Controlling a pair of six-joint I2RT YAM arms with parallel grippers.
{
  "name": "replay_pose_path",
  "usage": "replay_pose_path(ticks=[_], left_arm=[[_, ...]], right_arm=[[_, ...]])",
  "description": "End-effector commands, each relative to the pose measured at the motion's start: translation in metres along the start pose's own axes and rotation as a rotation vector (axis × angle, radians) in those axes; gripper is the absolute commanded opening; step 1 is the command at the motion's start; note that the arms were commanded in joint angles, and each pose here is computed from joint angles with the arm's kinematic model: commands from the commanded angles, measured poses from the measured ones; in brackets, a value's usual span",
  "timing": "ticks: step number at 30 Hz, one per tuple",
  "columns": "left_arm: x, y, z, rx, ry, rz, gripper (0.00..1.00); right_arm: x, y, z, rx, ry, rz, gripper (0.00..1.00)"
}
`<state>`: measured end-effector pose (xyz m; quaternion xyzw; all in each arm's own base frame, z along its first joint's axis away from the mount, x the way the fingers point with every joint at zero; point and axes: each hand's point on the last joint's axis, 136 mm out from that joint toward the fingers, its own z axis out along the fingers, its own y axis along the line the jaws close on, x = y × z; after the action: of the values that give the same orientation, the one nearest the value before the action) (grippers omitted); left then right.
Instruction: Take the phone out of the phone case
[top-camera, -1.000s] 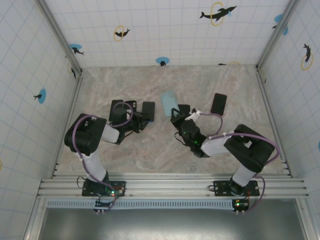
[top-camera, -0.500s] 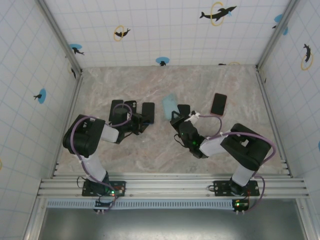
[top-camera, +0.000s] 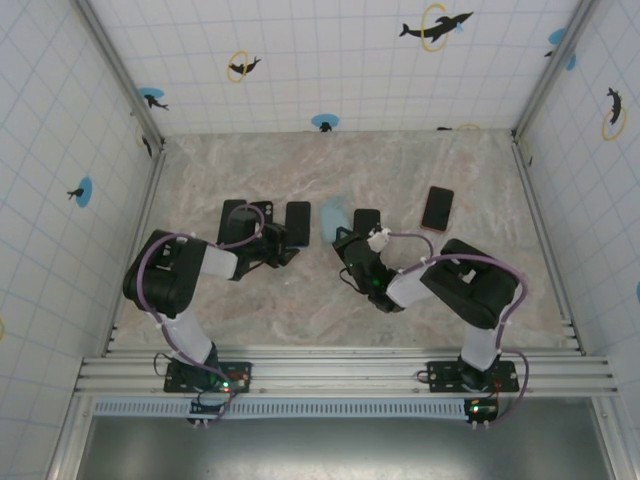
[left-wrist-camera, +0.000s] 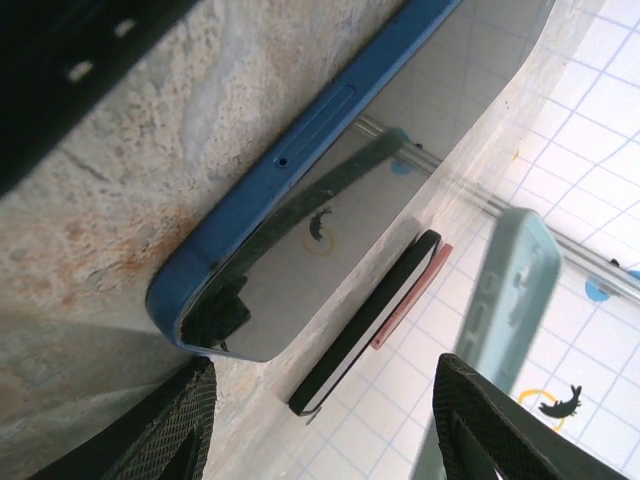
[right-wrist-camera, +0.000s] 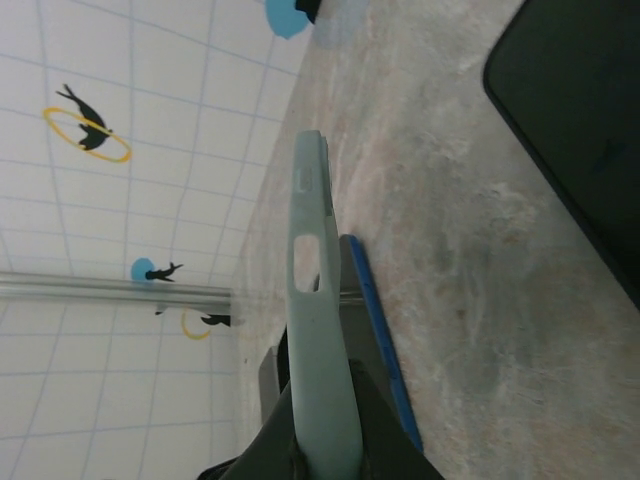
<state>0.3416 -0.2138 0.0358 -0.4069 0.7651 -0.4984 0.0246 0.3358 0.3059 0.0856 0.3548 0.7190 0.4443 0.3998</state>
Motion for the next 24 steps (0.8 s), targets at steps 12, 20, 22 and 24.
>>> replay_pose_path(ticks=[12,20,22,24], left_arm=[[-0.002,-0.027,-0.036,-0.092,-0.087,0.222,0.67],[0.002,-0.041,-0.049,-0.105,-0.086,0.305,0.67],[0.005,-0.043,-0.05,-0.102,-0.073,0.32,0.67],[0.007,-0.044,-0.05,-0.105,-0.055,0.329,0.68]], right_arm=[[0.014,-0.006,0.039,0.006,-0.03,0.194,0.0],[0.025,-0.013,0.044,0.045,-0.018,0.194,0.07],[0.025,-0.014,0.043,0.052,-0.017,0.188,0.1],[0.026,-0.014,0.042,0.05,-0.009,0.178,0.18]])
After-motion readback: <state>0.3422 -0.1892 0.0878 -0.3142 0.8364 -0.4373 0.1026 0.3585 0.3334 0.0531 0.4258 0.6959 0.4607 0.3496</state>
